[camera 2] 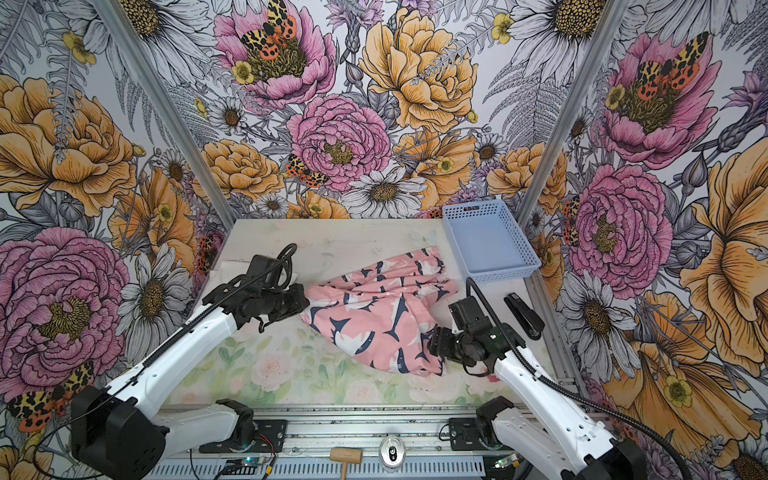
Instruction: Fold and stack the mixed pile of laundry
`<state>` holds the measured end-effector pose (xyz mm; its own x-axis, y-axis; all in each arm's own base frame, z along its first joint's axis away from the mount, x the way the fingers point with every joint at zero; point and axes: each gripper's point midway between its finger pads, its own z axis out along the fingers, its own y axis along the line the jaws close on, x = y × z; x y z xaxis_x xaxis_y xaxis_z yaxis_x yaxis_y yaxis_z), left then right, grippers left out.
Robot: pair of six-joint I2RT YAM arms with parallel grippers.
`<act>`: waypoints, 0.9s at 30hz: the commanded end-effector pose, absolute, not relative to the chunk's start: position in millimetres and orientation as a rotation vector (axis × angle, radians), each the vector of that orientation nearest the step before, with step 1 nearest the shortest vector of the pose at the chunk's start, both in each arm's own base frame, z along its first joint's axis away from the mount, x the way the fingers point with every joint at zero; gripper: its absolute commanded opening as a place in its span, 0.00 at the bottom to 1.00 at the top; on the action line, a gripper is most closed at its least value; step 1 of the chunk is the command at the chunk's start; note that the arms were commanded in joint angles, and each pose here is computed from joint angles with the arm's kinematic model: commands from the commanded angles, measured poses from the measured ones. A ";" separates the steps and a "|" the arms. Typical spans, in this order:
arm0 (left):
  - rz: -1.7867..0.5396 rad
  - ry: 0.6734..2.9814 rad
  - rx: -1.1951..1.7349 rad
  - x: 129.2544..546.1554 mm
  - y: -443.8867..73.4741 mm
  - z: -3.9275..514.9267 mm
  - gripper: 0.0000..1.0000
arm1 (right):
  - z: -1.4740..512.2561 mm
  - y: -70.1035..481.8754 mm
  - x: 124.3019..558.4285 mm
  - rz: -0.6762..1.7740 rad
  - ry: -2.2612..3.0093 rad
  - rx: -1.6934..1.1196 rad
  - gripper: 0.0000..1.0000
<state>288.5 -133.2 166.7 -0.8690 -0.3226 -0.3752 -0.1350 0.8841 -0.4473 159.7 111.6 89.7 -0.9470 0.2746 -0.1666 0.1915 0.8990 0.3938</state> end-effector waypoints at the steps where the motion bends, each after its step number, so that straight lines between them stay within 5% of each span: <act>1: -0.550 2.572 -0.320 297.0 -127.5 174.8 0.00 | 77.2 108.8 148.5 0.633 2.780 0.630 0.74; 11: -0.548 2.591 -0.310 294.6 -131.7 169.5 0.00 | 89.1 136.3 189.0 0.929 2.486 0.640 0.73; 19: -0.544 2.570 -0.308 297.2 -130.1 175.6 0.00 | 100.9 139.7 194.6 0.963 2.470 0.610 0.00; 27: -0.618 2.524 -0.256 304.7 -144.1 202.8 0.00 | 188.7 85.4 245.5 0.719 2.400 0.497 0.00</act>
